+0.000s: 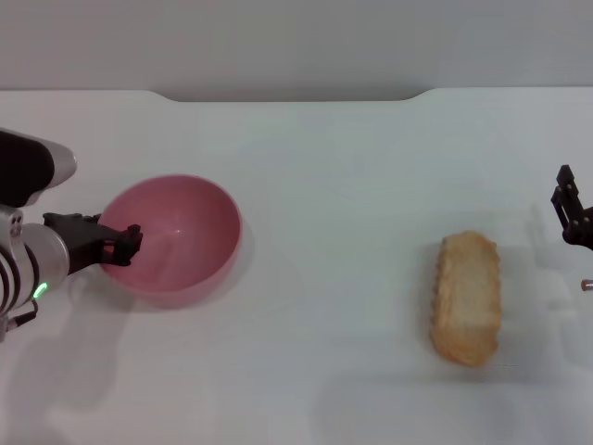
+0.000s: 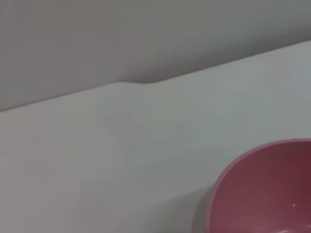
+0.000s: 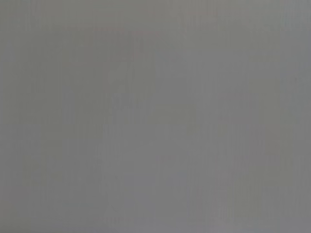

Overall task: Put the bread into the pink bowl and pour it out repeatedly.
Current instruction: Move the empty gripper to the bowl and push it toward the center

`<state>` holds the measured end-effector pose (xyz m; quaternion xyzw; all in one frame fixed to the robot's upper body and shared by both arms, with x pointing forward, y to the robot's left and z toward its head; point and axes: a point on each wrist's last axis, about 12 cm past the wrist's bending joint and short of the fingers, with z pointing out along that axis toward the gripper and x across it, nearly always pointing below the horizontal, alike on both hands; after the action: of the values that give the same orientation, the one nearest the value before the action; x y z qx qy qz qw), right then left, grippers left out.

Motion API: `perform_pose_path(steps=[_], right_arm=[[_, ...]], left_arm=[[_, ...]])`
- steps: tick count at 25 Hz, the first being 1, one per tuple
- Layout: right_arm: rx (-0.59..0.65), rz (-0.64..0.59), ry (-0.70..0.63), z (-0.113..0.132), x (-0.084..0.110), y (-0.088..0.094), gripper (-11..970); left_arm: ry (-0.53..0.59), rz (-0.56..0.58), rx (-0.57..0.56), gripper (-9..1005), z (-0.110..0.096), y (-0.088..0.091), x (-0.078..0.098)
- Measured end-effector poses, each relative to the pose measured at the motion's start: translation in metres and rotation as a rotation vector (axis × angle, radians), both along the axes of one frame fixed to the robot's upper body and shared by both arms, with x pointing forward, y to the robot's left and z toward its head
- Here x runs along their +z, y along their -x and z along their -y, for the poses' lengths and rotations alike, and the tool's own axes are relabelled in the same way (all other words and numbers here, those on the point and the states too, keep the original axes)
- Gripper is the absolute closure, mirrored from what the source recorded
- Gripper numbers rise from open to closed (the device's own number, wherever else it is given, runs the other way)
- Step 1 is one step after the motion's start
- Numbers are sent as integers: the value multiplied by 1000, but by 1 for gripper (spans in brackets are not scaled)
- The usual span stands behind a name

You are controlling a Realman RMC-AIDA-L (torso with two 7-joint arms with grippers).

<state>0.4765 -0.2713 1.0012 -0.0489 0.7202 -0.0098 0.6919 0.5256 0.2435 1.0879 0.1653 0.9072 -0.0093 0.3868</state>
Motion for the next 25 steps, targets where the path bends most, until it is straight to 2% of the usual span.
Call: perform_pose_path(steps=[6, 11, 17, 25], right_arm=[[12, 5, 4, -2, 1, 0, 374], [18, 10, 5, -3, 1, 0, 376], [19, 9, 4, -3, 2, 0, 377], [21, 7, -3, -5, 2, 0, 380]], left_arm=[[-15, -52, -1, 541, 3, -7, 5], [-37, -49, -17, 777, 6, -9, 5], [-38, -41, -16, 896, 6, -10, 8], [-26, -3, -24, 910, 10, -12, 22]])
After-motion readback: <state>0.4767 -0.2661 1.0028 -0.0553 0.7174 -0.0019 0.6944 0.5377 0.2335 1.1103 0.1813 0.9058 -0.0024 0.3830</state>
